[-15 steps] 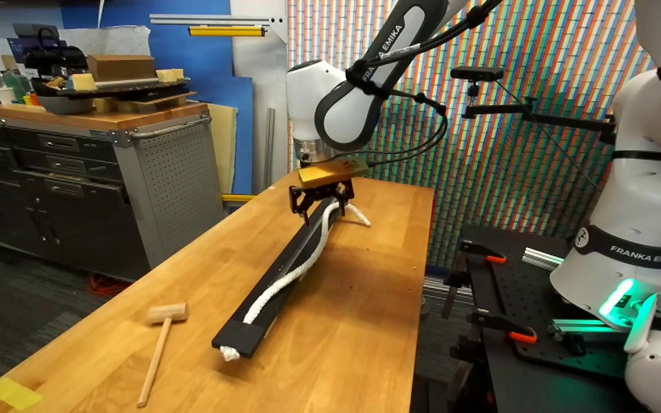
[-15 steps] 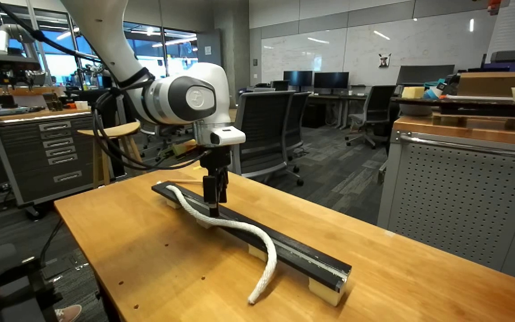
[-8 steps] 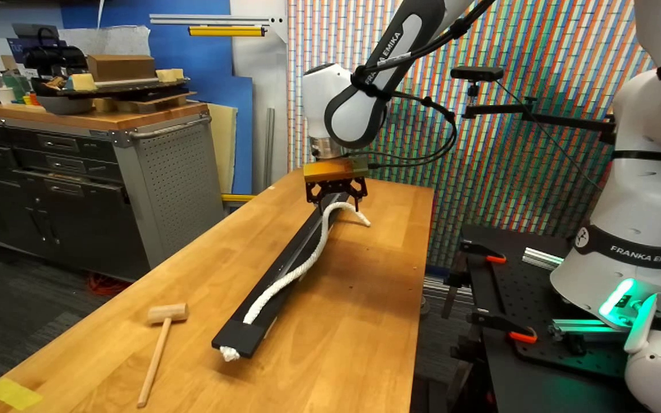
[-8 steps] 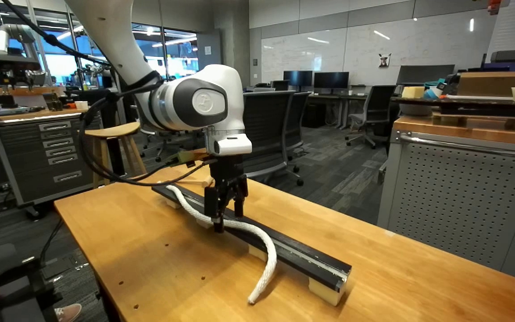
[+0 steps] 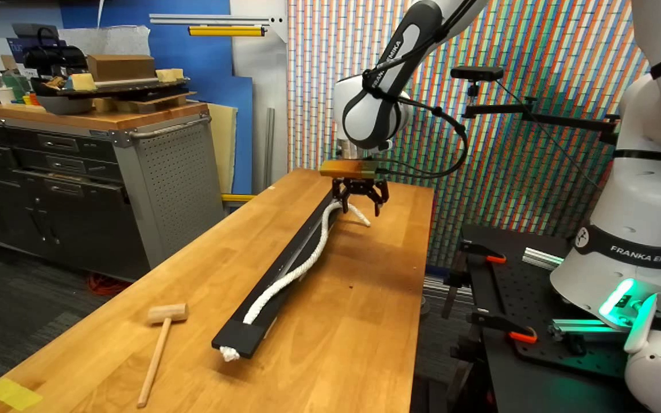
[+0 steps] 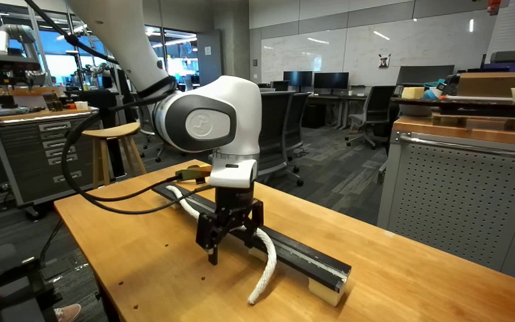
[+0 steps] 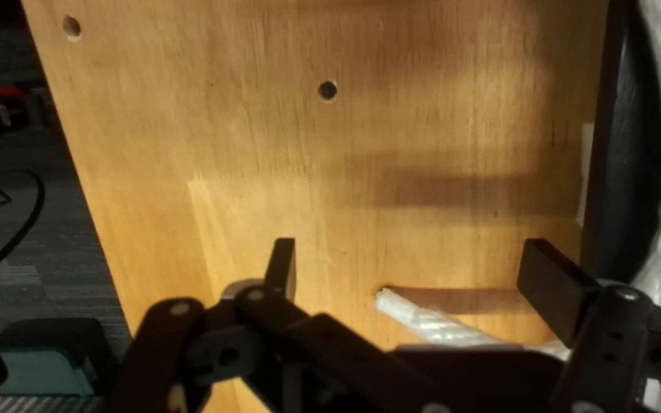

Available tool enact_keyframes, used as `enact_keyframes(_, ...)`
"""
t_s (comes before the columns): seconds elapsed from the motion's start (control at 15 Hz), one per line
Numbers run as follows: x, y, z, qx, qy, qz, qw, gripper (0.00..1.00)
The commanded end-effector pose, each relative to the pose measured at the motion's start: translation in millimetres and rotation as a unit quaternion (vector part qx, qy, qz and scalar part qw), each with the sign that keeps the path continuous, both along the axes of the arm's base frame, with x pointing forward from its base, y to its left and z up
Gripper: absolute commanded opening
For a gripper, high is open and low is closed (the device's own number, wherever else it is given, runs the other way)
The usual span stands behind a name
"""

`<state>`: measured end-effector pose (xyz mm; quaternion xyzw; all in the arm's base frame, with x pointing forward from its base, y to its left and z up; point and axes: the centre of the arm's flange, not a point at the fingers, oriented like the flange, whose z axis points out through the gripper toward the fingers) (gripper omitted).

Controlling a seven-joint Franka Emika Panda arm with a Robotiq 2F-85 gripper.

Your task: Align the rope with the black object.

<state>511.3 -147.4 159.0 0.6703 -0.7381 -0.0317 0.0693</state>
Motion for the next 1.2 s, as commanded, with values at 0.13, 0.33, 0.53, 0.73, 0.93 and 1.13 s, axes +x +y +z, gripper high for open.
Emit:
enact_keyframes(0.13, -21.9, -36.9, 9.6, 0.014, -0.032, -0.144, 0.9889, 1.0)
enact_keyframes(0.33, -31.0, -53.9, 5.6, 0.021, -0.044, -0.218, 0.9746, 1.0)
enact_keyframes(0.53, -33.0, -68.0, 4.3, 0.026, -0.06, -0.289, 0.9552, 1.0)
enact_keyframes(0.73, -32.3, -84.3, 5.3, 0.029, -0.077, -0.357, 0.9305, 1.0)
enact_keyframes(0.93, -27.8, -99.9, 6.1, 0.031, -0.094, -0.423, 0.9008, 1.0)
enact_keyframes(1.13, -20.8, -106.0, 2.3, 0.039, -0.11, -0.487, 0.8654, 1.0)
